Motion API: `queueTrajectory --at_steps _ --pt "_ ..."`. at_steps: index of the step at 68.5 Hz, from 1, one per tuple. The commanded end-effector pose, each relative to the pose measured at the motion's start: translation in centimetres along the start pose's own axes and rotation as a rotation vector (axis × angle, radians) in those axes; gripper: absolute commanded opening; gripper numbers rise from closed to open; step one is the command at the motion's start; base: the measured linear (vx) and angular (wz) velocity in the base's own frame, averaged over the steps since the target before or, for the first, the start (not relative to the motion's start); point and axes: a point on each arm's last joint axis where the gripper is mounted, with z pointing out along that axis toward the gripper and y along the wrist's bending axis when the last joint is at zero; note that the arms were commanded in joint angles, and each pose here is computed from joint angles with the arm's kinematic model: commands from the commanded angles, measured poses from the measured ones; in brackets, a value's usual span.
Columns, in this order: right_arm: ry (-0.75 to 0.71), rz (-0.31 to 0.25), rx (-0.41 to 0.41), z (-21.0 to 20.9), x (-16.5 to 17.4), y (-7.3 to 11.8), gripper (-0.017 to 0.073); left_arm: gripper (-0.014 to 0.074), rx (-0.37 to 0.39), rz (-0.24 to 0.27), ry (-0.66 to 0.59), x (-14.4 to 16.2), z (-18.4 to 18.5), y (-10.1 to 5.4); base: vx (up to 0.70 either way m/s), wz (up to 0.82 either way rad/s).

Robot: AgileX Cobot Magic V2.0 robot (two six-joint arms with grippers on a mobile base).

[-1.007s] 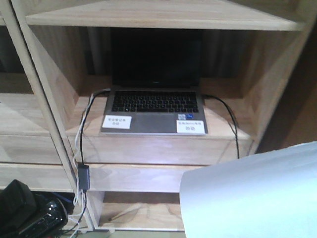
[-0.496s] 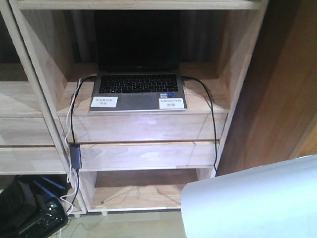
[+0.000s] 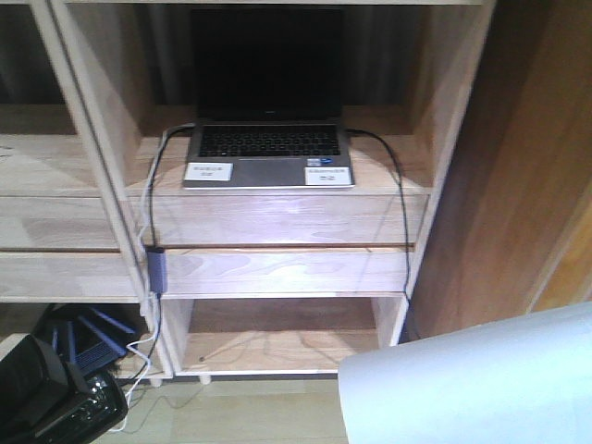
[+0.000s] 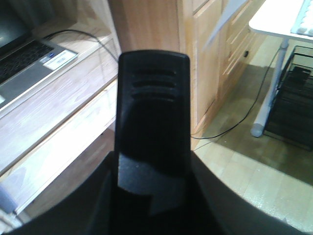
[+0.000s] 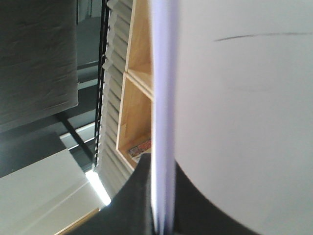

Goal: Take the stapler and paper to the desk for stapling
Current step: 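Drive the base away from the shelf to the wooden desk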

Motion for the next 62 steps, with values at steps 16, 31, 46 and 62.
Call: queueTrajectory --at_steps 16,31,46,62 --pt "-0.025 -0.015 -0.071 0.44 -0.53 1.13 -0.0002 -0.0006 -0.03 -0.023 -0.12 -1.65 -0.47 0.3 -0.02 0.28" --pt "-0.025 -0.015 -0.071 0.44 -0.53 1.13 -0.0002 -0.0006 -0.03 -0.023 -0.12 -1.65 -0.47 0.3 -0.02 0.49" --pt "-0.025 -0.015 -0.071 0.44 -0.53 1.13 -0.0002 -0.0006 -0.03 -0.023 -0.12 -1.65 -0.47 0.3 -0.02 0.66" --pt "-0.025 -0.015 -0.072 0.44 -0.53 1.14 -0.0002 -0.0006 -0.03 -0.023 -0.12 -1.65 -0.47 0.3 0.01 0.65"
